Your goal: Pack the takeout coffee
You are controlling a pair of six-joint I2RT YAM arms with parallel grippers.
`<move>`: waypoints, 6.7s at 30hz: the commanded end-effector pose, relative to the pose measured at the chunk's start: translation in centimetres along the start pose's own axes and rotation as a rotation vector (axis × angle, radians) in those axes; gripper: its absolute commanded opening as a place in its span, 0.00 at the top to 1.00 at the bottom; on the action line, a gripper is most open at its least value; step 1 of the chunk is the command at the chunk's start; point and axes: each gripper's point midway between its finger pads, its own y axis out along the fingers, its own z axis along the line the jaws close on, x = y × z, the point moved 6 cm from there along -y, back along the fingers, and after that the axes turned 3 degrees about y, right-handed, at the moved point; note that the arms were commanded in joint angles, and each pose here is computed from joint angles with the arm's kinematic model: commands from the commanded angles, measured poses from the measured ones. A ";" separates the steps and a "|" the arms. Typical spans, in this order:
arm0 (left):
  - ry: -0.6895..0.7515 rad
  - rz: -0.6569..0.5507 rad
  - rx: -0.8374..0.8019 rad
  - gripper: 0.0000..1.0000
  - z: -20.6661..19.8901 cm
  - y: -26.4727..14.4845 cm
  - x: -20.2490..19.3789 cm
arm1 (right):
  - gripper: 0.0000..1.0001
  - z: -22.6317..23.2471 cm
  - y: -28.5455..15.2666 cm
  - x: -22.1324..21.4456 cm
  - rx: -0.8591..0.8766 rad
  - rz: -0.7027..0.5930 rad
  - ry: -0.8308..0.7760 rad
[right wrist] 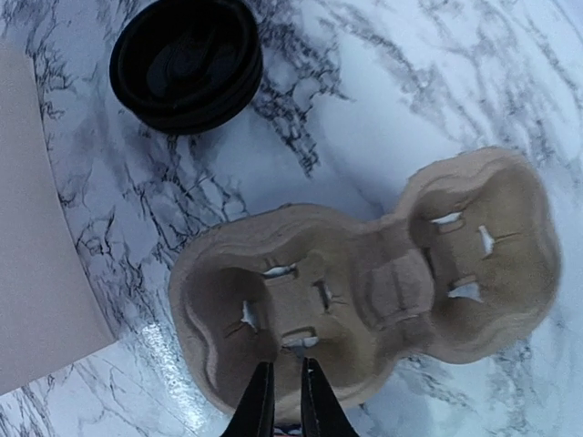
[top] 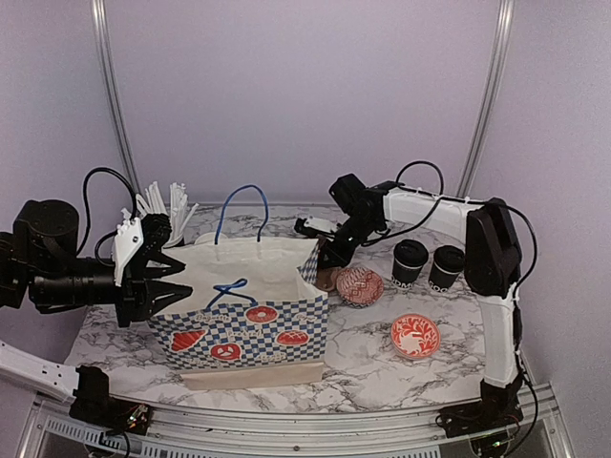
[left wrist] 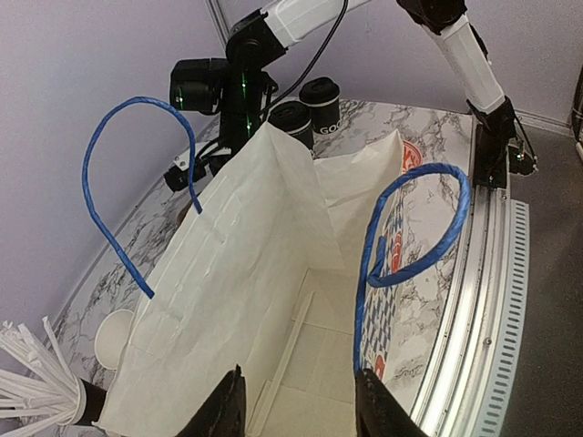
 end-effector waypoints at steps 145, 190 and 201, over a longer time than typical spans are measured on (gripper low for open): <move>-0.365 -0.136 0.769 0.33 11.6 -8.2 -0.1 | 0.90 24.6 -12.2 11.4 0.458 -0.368 -0.546; -0.360 -0.063 0.713 0.32 11.0 -4.6 -1.1 | 0.74 25.0 -2.8 -4.1 0.222 0.295 -0.695; -0.228 -0.064 0.193 0.28 6.5 1.2 2.0 | 0.31 26.1 -10.9 -0.4 0.192 0.029 -0.782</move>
